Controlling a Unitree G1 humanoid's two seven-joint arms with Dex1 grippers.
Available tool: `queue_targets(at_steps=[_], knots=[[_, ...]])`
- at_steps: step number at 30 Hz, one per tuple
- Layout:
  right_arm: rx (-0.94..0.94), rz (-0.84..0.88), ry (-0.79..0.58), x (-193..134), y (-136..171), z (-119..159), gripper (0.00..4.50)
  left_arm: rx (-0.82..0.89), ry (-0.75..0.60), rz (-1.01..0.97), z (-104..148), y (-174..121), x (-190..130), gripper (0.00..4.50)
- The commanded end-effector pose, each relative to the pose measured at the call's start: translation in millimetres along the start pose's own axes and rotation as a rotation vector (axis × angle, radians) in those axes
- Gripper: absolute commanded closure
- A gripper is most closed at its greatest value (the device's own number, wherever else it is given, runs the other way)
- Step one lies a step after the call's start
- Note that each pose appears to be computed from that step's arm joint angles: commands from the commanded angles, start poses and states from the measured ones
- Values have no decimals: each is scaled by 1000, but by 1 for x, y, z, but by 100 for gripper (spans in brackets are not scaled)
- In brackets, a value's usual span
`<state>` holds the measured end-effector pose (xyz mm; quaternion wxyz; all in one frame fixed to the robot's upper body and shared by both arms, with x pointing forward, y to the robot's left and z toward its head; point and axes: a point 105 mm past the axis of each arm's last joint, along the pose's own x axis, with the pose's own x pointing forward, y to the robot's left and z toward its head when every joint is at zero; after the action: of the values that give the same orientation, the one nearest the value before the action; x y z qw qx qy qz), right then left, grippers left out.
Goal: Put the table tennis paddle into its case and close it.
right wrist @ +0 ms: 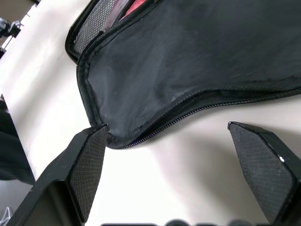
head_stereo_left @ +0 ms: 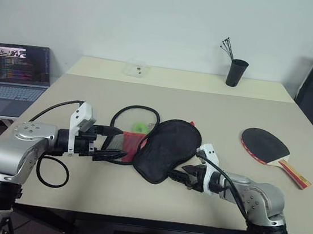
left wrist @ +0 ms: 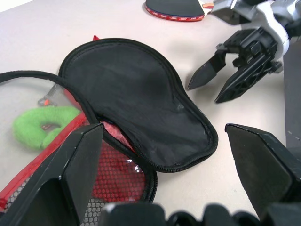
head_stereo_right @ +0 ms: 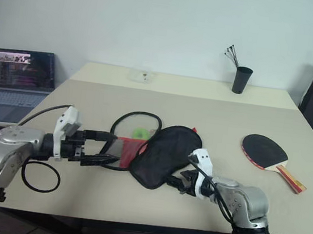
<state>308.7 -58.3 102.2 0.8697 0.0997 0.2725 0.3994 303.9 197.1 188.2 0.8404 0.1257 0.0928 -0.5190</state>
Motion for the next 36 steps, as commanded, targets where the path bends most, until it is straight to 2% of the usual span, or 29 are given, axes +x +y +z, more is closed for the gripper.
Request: queue_targets(at_steps=[1, 11, 12, 14, 16, 20, 25, 36], knots=[[-40, -45, -37, 12, -4, 12, 4, 65, -7, 4, 13, 1, -3, 0], [-186, -72, -79, 43, 1, 33, 4, 70, -9, 16, 13, 2, -4, 0], [-187, -78, -85, 43, 0, 35, 21, 69, -10, 18, 13, 1, -4, 0], [-184, -88, -93, 41, -3, 38, 64, 68, -11, 23, 12, 1, -4, 0], [-182, -82, -98, 38, -4, 41, 127, 66, -11, 26, 11, 0, -4, 0], [-174, -51, -108, 30, -1, 50, 276, 65, -14, 28, 10, 0, -3, 0], [-141, -70, -105, 12, -16, 60, 445, 65, -20, 22, 10, -1, 1, 0], [35, -144, -53, -34, -56, 46, 445, 90, -31, -13, 17, 0, 9, 0]])
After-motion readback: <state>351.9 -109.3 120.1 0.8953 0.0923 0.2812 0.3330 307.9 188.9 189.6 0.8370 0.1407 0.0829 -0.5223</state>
